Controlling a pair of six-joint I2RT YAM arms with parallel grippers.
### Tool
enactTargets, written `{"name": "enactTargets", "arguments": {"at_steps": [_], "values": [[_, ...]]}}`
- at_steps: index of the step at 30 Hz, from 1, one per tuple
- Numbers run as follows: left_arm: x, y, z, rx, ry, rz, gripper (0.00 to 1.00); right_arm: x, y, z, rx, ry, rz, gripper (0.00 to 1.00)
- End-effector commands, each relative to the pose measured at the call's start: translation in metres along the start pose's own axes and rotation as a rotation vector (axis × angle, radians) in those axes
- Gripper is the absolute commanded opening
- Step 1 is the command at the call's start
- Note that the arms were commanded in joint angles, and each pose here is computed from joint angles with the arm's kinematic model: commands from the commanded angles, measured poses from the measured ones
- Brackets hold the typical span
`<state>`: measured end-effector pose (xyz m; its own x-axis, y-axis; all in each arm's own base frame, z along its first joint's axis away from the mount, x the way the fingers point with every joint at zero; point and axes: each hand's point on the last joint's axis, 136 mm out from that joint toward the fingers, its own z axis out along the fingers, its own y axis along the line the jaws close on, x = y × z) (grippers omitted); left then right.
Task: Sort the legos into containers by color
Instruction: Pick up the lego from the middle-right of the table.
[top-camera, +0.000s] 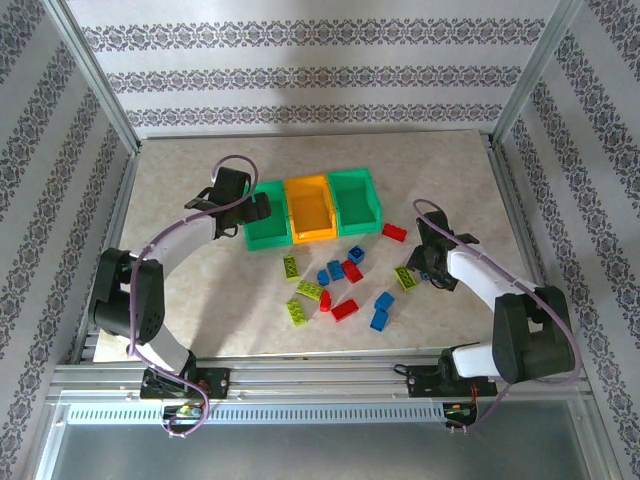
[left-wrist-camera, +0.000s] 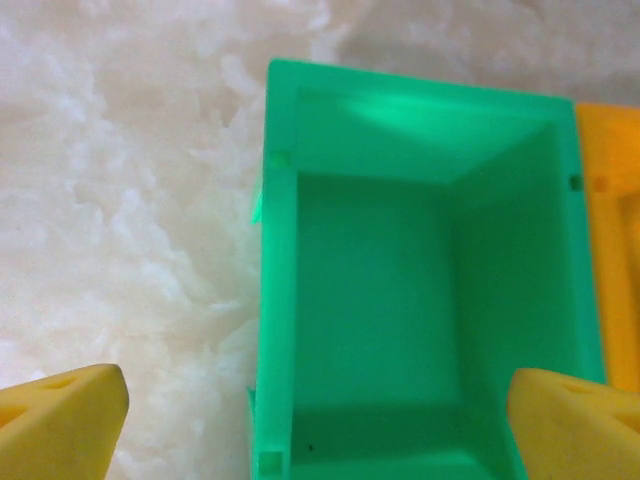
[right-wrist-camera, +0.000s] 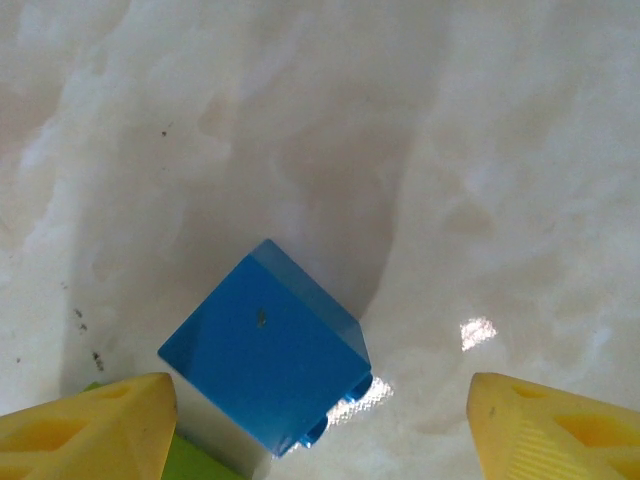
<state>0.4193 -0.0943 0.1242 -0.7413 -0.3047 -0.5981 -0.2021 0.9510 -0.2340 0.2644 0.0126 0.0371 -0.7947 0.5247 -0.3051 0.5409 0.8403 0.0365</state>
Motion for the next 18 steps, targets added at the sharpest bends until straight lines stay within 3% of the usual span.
{"name": "enactTargets", "arguments": {"at_steps": [1, 18], "values": [[-0.006, 0.002, -0.015, -0.005, -0.055, 0.018, 1.0, -0.006, 0.011, 0.004, -0.032, 0.014, -0.019, 0.73], [-0.025, 0.031, -0.083, -0.032, -0.344, 0.036, 1.0, -0.019, 0.001, 0.02, 0.03, 0.024, 0.01, 0.64]]}}
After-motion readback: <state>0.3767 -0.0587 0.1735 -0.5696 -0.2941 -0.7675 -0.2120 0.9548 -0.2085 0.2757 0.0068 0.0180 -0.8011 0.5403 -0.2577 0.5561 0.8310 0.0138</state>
